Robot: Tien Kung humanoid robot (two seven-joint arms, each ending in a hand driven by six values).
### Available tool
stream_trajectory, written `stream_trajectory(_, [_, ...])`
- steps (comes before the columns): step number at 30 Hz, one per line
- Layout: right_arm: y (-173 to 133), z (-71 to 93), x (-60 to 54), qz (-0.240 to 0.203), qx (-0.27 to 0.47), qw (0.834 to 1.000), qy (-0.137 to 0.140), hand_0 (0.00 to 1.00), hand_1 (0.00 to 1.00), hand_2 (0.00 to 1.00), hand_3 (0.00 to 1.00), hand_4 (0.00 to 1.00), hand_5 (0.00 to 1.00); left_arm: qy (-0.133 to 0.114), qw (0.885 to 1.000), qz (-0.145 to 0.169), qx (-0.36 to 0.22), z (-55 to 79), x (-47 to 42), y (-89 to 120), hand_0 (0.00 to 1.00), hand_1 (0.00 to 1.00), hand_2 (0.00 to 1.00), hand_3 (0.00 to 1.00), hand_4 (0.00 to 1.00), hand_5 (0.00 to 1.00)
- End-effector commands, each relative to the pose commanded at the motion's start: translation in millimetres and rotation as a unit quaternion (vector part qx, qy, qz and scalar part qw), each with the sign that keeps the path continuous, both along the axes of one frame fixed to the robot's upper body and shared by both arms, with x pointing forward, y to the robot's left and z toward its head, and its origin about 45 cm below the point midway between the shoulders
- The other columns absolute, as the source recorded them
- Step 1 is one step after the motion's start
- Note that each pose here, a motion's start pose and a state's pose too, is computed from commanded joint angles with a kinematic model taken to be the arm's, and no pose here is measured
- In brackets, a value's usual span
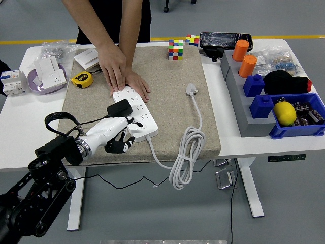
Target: Pick up the plug,place it near the board,insert it into the board,press the button
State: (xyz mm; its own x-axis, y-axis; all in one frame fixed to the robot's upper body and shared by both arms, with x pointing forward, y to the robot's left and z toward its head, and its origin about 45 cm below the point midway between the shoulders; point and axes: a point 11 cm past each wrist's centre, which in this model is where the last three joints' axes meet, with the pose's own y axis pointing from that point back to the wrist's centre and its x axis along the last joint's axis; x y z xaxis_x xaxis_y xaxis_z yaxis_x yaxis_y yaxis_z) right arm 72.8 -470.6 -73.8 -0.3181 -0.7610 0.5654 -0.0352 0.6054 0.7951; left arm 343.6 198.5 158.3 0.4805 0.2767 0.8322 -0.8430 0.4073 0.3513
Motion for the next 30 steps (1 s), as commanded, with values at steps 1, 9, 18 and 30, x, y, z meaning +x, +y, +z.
stream_trajectory(1, [0, 0.0, 0.1, 0.0, 0.0, 1.0, 0.0, 0.82, 0.79, 0.751, 0.756, 0.998, 0.998, 0.001, 1.0, -0.001, 0.0, -1.0, 0.4, -1, 0.15, 0.041, 0.152, 0.803, 0.476, 0.002])
stream_trajectory(9, [0, 0.3, 1.4, 0.0, 0.0, 1.0, -0.001, 0.819, 0.79, 0.751, 0.756, 0.998, 0.998, 0.001, 1.0, -0.001, 0.002, -4.6, 8.8, -4, 0.151, 0.039, 0.151, 0.801, 0.483, 0.002])
stream_trajectory(18, [0, 0.2, 1.9, 0.0, 0.0, 1.0, -0.002, 0.819, 0.79, 0.751, 0.756, 0.998, 0.998, -0.003, 1.0, 0.0, 0.0, -4.7, 14.8, -6, 0.149, 0.038, 0.151, 0.803, 0.493, 0.002])
stream_trajectory(30, [0, 0.5, 2.2, 0.0, 0.0, 1.0, -0.002, 0.819, 0.79, 0.751, 0.756, 0.998, 0.998, 0.006, 1.0, 0.008, 0.003, -14.3, 16.6, -1, 0.149, 0.038, 0.151, 0.788, 0.495, 0.002])
